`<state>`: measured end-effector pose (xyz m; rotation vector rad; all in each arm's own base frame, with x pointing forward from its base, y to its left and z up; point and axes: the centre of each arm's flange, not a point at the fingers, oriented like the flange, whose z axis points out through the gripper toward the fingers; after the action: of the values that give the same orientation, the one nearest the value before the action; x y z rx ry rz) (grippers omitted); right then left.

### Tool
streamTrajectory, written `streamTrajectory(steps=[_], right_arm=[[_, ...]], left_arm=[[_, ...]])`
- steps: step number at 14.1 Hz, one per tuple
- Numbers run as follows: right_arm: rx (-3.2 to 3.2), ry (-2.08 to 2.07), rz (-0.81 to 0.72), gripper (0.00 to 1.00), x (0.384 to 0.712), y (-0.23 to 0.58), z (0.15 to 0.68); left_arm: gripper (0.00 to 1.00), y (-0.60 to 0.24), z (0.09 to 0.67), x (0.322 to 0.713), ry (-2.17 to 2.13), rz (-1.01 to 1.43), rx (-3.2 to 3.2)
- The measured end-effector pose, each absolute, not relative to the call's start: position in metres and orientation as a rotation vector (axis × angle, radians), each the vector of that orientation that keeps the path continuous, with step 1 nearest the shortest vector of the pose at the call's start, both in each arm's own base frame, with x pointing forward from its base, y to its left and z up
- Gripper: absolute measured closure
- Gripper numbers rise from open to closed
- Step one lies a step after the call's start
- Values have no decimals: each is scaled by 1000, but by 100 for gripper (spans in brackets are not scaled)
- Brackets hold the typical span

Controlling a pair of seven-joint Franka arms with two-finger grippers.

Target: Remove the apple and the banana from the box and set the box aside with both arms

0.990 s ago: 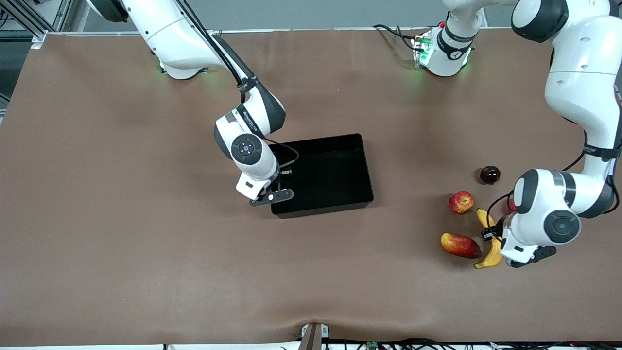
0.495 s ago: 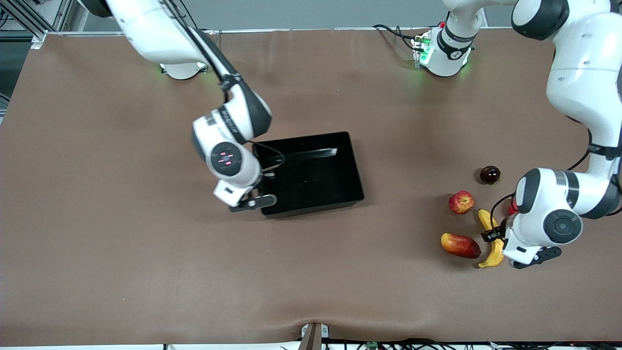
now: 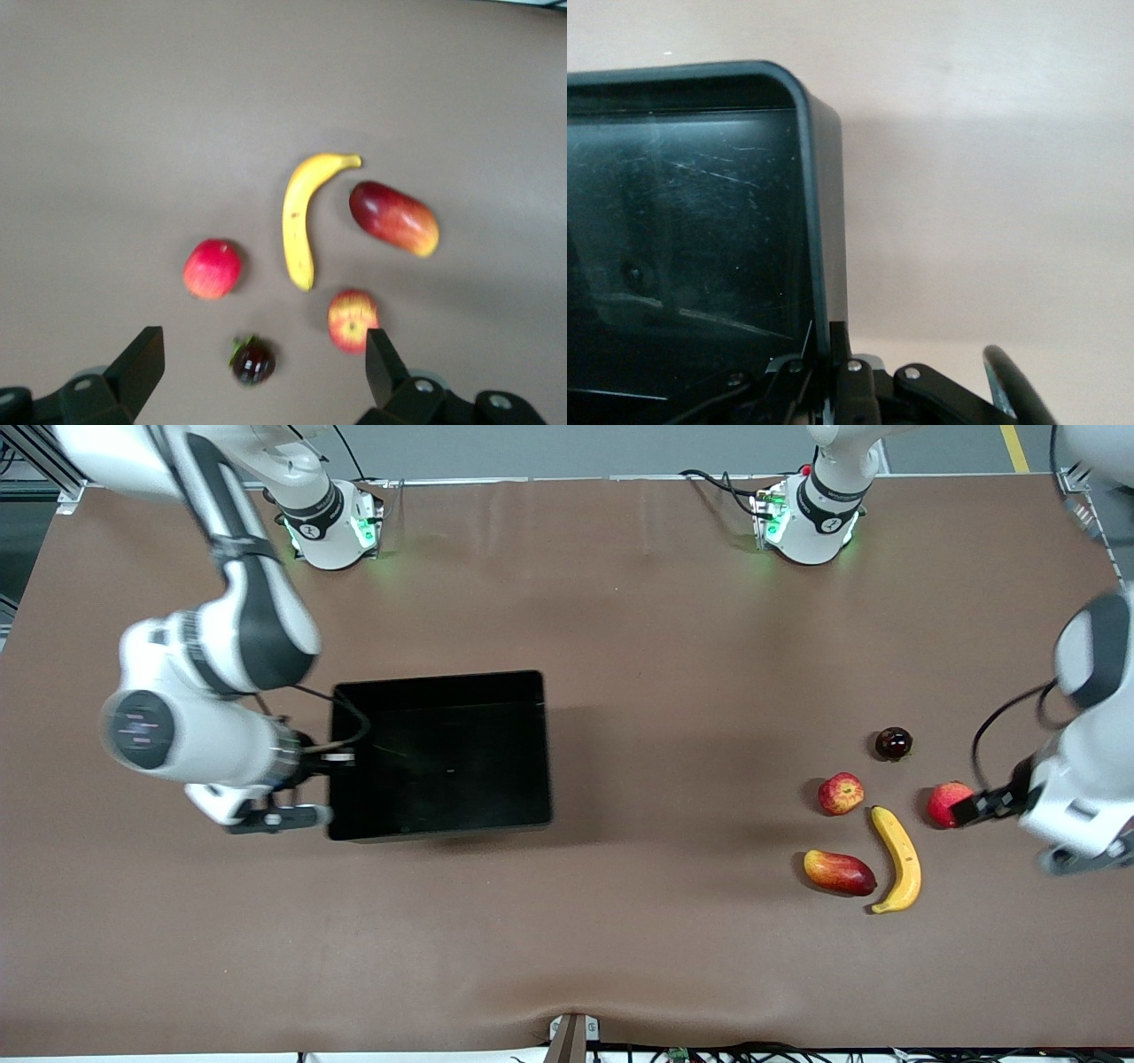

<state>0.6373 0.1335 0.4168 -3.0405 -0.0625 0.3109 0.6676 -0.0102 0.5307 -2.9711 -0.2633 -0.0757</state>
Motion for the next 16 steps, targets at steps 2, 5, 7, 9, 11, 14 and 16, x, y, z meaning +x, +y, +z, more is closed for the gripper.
streamTrajectory(steps=[2,5,7,9,11,14,16], right_arm=[[-3039,8,326,95,633,95,417],[-3027,73,360,95,630,17,401],[-3033,92,354,95,623,-31,376],[-3039,86,305,95,613,-71,343],[-3043,74,255,95,599,-111,313],[-3039,94,212,95,583,-166,282],[-3033,99,198,95,574,-202,266]], left_arm=[[0,-18,569,645,-233,-67,-3011],[0,-13,613,623,-174,-122,-3049],[0,-15,634,609,-171,-149,-3067],[0,-25,643,598,-158,-146,-3073],[0,-35,641,588,-159,-117,-3102],[0,-34,640,573,-187,-89,-3133],[0,-34,645,561,-191,-93,-3133]])
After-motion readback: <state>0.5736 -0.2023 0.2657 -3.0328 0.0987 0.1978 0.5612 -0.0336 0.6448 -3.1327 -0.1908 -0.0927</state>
